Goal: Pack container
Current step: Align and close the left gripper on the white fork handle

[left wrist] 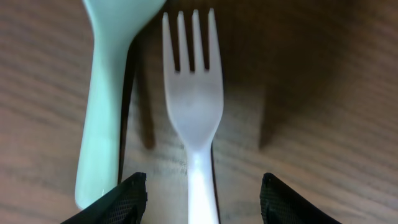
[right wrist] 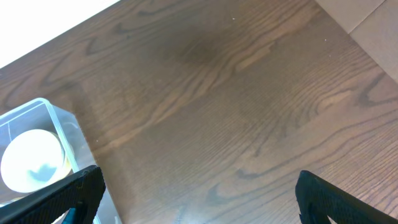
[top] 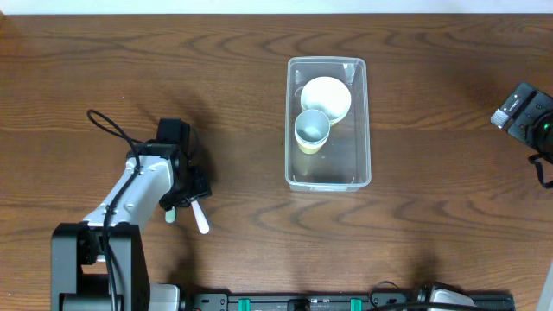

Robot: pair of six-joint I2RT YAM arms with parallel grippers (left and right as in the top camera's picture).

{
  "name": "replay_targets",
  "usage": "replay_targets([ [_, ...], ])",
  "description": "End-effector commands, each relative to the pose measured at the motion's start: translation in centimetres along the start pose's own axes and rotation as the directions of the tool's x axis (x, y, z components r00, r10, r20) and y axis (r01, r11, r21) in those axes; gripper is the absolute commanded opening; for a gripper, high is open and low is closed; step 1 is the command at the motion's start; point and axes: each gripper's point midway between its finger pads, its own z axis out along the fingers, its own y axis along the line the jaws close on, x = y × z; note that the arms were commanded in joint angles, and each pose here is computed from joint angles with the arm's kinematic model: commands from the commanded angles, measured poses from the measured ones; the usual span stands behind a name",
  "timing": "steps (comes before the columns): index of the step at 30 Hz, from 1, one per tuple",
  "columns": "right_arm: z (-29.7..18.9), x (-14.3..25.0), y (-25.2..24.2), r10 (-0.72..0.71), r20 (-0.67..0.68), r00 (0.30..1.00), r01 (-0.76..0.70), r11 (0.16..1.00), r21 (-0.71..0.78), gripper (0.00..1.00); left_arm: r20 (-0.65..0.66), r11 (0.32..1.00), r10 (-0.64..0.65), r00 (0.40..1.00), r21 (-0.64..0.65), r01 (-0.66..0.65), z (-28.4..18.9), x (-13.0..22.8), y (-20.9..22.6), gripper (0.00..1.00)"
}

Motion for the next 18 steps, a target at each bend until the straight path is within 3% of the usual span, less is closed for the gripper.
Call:
replay_targets([
  [1,-0.2,-0.1,-0.5,0.02,0.01,1.0,-0.02,1.0,0.016,0.99,-0.015,1.0,0.028,0.999,0.005,-0.028,0.7,0.3,0.0,0.58],
  [8,-0.2,-0.1,-0.5,0.02,0.01,1.0,-0.02,1.0,0.016,0.99,-0.063,1.0,0.026,0.998,-0.012,-0.027,2.8,1.0,0.4,0.44],
  [15,-0.2,-0.1,-0.5,0.02,0.01,1.0,-0.02,1.0,0.016,0.99,-0.096,1.0,0.024,0.995,-0.018,-0.026,3.3,1.5,0.5,0.21],
  [18,-0.2,-0.1,-0.5,0.02,0.01,1.0,-0.02,1.0,0.016,0.99,-0.087,0.999,0.033,0.996,0.005,-0.033,1.9,1.1,-0.1,0.19],
])
